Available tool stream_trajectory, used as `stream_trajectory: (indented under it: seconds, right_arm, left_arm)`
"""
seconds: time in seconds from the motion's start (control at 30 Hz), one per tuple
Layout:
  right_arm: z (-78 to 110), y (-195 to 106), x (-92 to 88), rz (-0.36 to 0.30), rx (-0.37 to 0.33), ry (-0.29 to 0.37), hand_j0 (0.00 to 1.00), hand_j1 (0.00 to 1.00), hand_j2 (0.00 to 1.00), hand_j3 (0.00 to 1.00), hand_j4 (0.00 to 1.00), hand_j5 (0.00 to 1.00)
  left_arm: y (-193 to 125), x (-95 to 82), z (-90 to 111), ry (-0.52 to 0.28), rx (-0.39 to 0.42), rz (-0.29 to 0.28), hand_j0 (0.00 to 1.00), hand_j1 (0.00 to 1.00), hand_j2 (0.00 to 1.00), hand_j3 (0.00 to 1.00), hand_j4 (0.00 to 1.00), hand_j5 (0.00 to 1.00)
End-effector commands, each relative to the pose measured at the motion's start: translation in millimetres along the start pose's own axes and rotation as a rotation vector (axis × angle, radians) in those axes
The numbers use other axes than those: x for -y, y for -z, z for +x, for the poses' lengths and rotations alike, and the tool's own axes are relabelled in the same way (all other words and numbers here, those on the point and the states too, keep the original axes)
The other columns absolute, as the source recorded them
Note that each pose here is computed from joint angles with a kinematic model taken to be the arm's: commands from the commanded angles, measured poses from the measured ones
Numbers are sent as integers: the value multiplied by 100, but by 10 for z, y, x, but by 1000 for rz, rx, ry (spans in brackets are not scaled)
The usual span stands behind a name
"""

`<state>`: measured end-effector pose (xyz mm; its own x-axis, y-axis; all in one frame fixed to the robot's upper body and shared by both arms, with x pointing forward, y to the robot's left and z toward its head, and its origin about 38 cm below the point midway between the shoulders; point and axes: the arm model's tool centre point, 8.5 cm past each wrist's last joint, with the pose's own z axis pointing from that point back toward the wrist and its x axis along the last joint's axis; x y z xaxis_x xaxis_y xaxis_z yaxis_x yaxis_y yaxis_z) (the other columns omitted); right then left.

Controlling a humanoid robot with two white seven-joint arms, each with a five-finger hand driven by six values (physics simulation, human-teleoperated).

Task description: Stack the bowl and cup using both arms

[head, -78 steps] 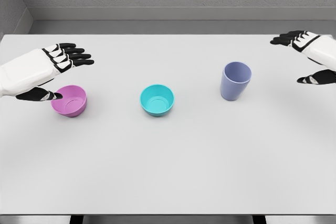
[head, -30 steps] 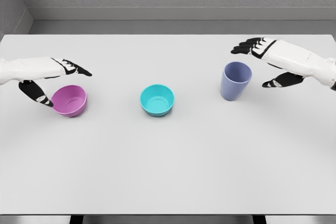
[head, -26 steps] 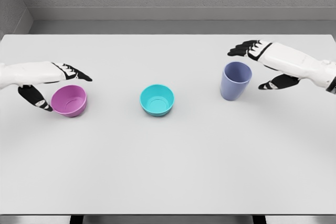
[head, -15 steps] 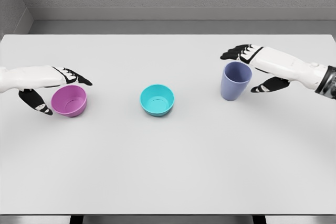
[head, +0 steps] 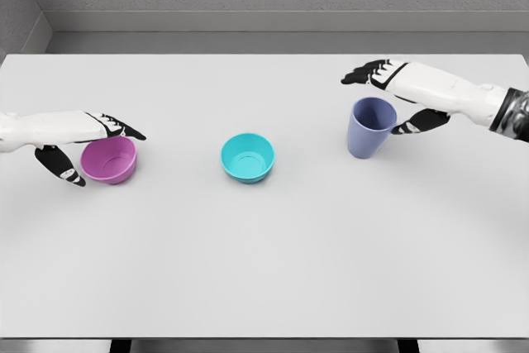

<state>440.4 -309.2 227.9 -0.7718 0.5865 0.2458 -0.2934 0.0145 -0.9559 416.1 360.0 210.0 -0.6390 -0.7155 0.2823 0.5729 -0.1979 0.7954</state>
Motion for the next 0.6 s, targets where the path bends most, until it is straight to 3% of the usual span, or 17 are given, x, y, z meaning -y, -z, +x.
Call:
stream_trajectory:
  seconds: [0.0, 0.13, 0.57]
  right_arm:
    - [-36, -92, -69, 33, -19, 5, 100, 100, 100, 100, 100, 100]
    - [-66, -207, -81, 62, -39, -5, 100, 100, 100, 100, 100, 100]
    - [-31, -104, 3, 101, -15, -43, 100, 100, 100, 100, 100, 100]
  left_arm:
    - [-12, -6, -10, -6, -3, 4, 100, 100, 100, 100, 100, 100]
    - [-19, 4, -39, -8, -13, 3, 100, 100, 100, 100, 100, 100]
    - [151, 57, -71, -29, -6, 6, 100, 100, 100, 100, 100, 100]
